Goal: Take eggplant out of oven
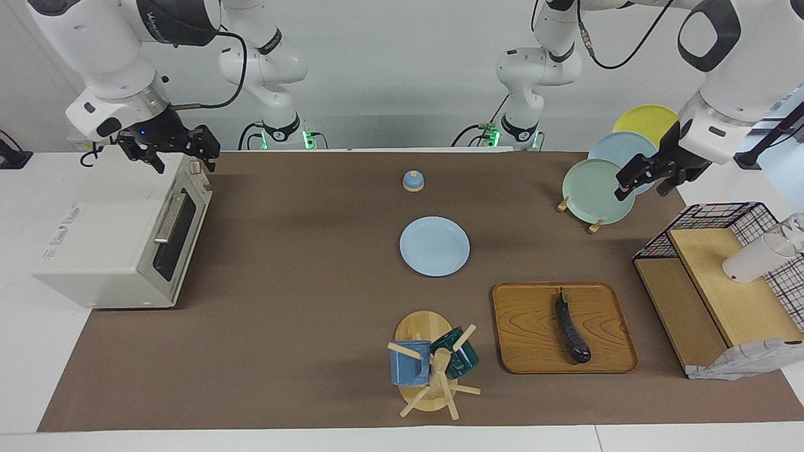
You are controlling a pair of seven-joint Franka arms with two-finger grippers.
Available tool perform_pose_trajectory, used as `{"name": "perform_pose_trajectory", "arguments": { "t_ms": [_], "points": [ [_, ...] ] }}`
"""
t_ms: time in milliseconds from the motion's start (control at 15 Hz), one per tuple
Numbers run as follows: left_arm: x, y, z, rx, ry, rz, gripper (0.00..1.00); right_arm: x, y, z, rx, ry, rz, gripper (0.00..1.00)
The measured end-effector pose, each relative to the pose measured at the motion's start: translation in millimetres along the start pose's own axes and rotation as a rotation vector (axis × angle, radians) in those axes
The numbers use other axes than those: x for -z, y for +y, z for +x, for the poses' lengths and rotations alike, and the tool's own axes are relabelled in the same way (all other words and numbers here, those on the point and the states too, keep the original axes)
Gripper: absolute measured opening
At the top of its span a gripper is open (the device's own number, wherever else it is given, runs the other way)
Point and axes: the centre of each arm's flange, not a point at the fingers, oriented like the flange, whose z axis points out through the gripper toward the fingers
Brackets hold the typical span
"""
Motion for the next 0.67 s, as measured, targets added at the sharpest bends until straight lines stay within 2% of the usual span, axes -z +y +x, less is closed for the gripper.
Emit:
{"name": "perform_pose_trajectory", "arguments": {
  "t_ms": [333,667],
  "points": [
    [-24.0,18.6,-34.5,-0.045,-0.06,0.058,1.0,-2.0,0.7,0.2,-0.002,-0.004,0.0,1.0],
    [-42.1,47.8,-52.2,-0.101,-0.072,0.072,1.0,-3.2,0.7,0.6,-0.002,-0.007,0.001,1.0]
  ]
}}
